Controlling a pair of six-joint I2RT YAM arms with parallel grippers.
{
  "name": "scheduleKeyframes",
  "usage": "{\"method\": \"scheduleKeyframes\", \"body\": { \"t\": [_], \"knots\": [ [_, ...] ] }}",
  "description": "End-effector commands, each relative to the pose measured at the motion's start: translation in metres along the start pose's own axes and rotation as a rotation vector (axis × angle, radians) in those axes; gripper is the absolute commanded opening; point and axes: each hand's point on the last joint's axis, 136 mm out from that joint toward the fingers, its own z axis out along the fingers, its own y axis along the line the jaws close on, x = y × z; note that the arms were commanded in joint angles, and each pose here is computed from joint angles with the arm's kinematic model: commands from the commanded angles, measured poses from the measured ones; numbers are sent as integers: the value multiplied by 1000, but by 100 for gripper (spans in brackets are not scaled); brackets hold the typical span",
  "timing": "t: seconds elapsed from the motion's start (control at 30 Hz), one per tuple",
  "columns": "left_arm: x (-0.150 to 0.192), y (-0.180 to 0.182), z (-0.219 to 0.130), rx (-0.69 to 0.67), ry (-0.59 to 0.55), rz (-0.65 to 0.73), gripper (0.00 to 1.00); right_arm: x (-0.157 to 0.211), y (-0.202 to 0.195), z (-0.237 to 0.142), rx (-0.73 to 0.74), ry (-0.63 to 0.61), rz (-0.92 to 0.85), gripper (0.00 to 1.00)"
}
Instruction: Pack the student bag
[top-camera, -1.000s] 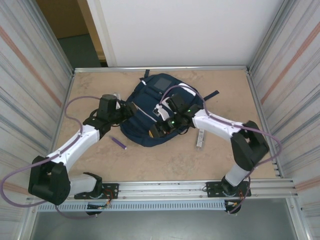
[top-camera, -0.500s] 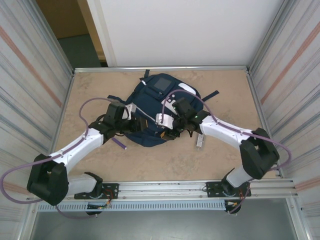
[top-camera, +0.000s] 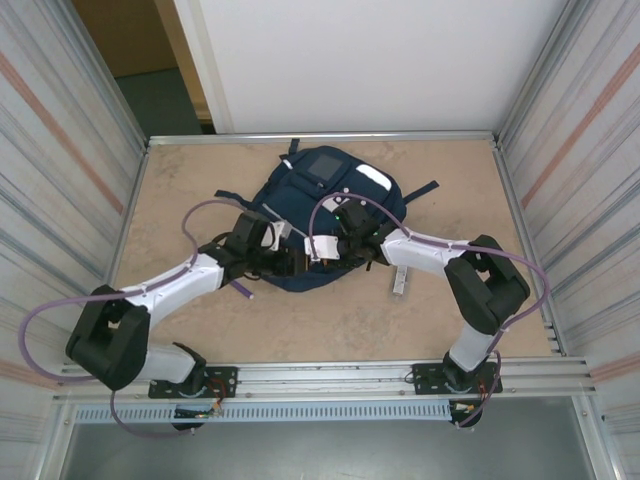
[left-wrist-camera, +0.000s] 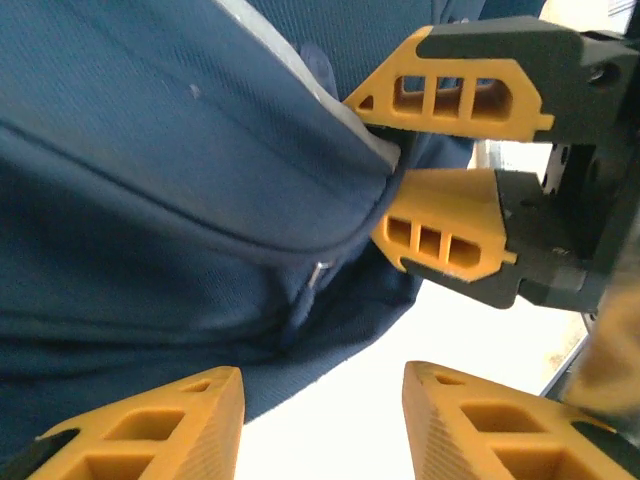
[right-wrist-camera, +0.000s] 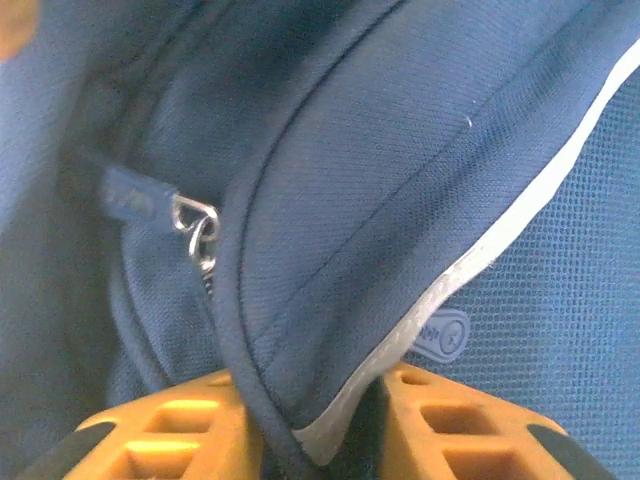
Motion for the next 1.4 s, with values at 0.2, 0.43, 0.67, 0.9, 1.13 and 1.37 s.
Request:
{"method": "scheduleKeyframes", "body": {
  "t": [0.2, 0.43, 0.67, 0.9, 1.13, 1.37],
  "knots": [
    [-27, -13, 15, -14, -51, 59, 46, -37, -20, -22, 11, -201, 98, 9],
    [-51, -10, 23, -61, -109, 110, 38, -45, -14, -32, -56, -280, 144, 4],
    [-51, -17, 41, -14, -86, 163, 16, -48, -20, -41, -74, -323, 199, 2],
    [-50, -15, 27, -43, -114, 184, 0, -37, -24, -46, -78, -304, 212, 3],
    [-68, 38, -13, -363, -205, 192, 0, -7, -21, -54, -99, -229, 147, 7],
    [-79, 45, -26, -356, -148, 208, 0, 19, -17, -46, -87, -107, 87, 8]
  ]
}}
